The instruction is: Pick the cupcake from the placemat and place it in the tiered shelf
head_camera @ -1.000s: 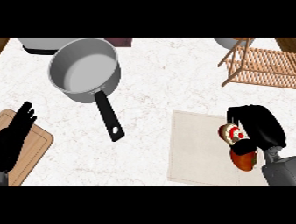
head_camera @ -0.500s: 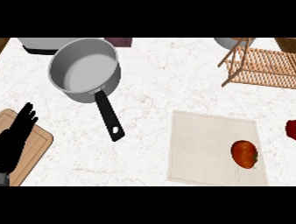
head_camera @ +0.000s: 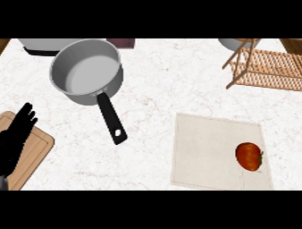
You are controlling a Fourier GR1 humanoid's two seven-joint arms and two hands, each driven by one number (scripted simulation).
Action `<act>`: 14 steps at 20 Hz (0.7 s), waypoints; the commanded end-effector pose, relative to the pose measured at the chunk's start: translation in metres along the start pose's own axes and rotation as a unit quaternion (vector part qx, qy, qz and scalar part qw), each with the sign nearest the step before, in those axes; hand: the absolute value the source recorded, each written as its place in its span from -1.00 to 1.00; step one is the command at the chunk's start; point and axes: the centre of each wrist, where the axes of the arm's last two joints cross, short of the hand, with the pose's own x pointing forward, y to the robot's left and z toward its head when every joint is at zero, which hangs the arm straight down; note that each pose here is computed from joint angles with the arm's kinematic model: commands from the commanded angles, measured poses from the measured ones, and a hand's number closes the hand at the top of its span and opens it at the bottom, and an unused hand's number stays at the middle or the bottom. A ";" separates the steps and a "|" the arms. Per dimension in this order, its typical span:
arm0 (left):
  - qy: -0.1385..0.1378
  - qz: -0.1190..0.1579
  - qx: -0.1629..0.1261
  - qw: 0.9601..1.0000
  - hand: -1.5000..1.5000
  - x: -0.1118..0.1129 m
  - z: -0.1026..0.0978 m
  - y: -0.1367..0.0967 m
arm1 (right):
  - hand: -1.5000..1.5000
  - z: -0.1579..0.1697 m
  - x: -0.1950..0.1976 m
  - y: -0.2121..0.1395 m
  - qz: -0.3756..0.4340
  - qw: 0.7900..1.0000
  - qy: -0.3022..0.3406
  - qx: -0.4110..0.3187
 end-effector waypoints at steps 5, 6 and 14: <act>0.006 -0.005 -0.010 1.000 0.00 0.015 -0.014 0.002 | 1.00 0.023 0.021 -0.090 -0.051 0.997 -0.016 -0.064; 0.001 -0.005 -0.011 1.000 0.00 -0.002 0.005 -0.006 | 1.00 0.021 0.030 -0.083 -0.060 0.996 -0.014 -0.063; 0.005 -0.006 -0.008 1.000 0.00 0.002 -0.012 -0.007 | 1.00 0.011 0.077 -0.119 0.045 0.987 0.021 -0.151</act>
